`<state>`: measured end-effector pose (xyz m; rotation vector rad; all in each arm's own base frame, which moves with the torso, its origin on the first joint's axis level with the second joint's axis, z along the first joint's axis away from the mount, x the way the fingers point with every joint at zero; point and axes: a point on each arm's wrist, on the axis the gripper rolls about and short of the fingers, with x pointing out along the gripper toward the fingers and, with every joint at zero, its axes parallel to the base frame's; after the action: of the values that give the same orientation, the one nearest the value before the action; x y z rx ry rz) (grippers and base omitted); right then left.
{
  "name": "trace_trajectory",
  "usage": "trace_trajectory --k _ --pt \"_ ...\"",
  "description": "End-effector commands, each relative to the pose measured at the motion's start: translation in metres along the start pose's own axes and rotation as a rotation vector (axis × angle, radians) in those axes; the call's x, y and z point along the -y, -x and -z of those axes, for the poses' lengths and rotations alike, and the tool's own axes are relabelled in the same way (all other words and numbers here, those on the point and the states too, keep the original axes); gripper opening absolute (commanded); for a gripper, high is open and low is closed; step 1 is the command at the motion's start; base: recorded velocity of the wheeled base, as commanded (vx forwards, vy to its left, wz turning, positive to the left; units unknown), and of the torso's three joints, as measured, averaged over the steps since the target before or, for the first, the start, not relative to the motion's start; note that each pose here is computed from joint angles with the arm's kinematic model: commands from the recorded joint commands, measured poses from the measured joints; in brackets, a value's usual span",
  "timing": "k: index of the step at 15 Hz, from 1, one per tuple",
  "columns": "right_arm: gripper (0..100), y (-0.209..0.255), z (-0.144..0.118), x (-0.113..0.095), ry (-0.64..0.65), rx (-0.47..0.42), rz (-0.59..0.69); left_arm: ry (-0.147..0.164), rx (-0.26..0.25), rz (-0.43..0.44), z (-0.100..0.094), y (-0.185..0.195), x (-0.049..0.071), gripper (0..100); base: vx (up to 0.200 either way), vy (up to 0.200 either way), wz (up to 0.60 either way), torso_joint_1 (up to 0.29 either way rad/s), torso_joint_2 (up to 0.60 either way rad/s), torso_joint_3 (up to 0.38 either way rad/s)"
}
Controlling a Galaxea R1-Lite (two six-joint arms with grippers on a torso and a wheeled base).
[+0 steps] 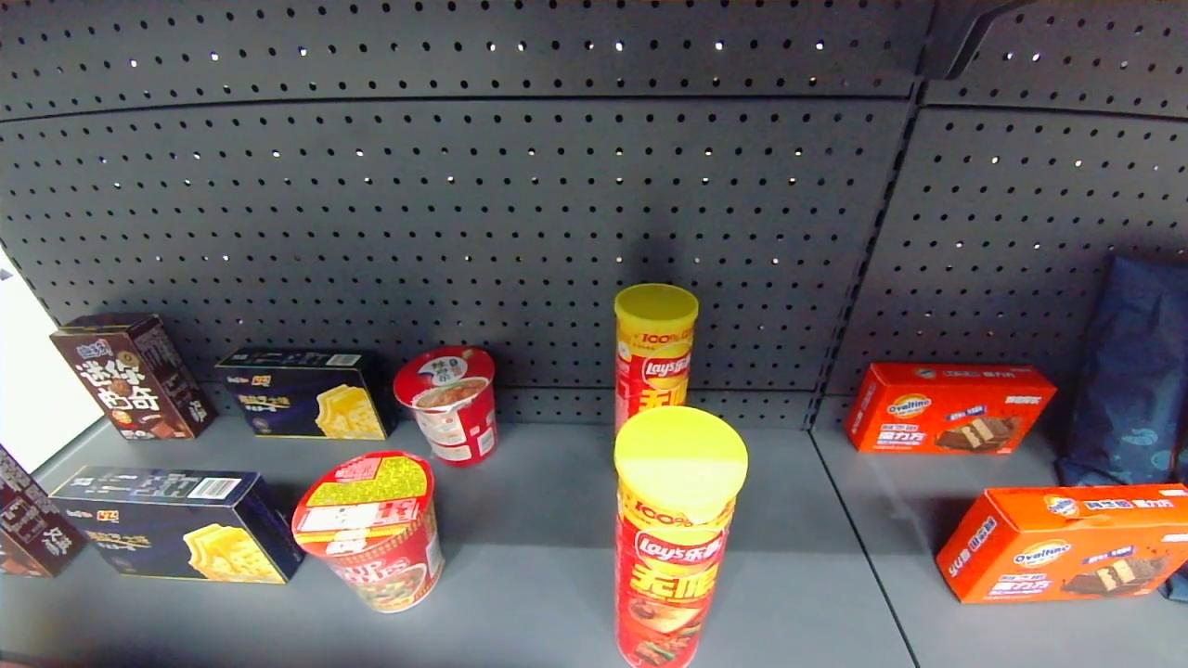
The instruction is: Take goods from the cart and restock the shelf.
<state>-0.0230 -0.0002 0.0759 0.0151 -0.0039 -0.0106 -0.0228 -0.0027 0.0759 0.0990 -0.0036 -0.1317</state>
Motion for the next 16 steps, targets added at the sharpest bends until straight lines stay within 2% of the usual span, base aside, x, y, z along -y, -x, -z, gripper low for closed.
trace_trajectory --k 1,2,4,6,10,13,15,16 --pt "100 -0.0002 0.0002 0.0 0.0 -0.002 0.0 0.004 -0.005 -0.035 0.0004 -0.0001 -0.0008 100 0.0 0.0 0.0 0.0 0.0 0.0" --pt "100 -0.0002 0.0002 0.0 0.0 -0.002 0.0 0.024 -0.008 -0.078 0.0005 -0.0001 -0.0017 100 0.0 0.0 0.0 0.0 0.0 0.0" --pt "100 -0.0002 0.0002 0.0 0.0 -0.002 0.0 0.04 -0.009 -0.076 0.0005 -0.0002 -0.0017 100 0.0 0.0 0.0 0.0 0.0 0.0" --pt "100 0.0 -0.0002 0.0 0.0 -0.001 0.0 0.044 -0.008 -0.082 0.0005 -0.0001 -0.0018 100 0.0 0.0 0.0 0.0 0.0 0.0" --pt "100 -0.0002 0.0002 0.0 0.0 -0.002 0.0 0.04 -0.003 -0.021 0.0004 -0.0001 -0.0004 100 0.0 0.0 0.0 0.0 0.0 0.0" --pt "100 -0.0002 0.0002 0.0 0.0 -0.002 0.0 0.063 -0.004 -0.038 0.0004 -0.0001 -0.0008 100 0.0 0.0 0.0 0.0 0.0 0.0" --pt "100 -0.0002 0.0002 0.0 0.0 -0.002 0.0 0.043 -0.004 -0.036 0.0004 -0.0001 -0.0007 100 0.0 0.0 0.0 0.0 0.0 0.0" --pt "100 -0.0002 0.0002 0.0 0.0 -0.002 0.0 0.044 -0.005 -0.039 0.0004 -0.0001 -0.0008 100 -0.2 0.0 0.0 -0.002 0.0 0.007"
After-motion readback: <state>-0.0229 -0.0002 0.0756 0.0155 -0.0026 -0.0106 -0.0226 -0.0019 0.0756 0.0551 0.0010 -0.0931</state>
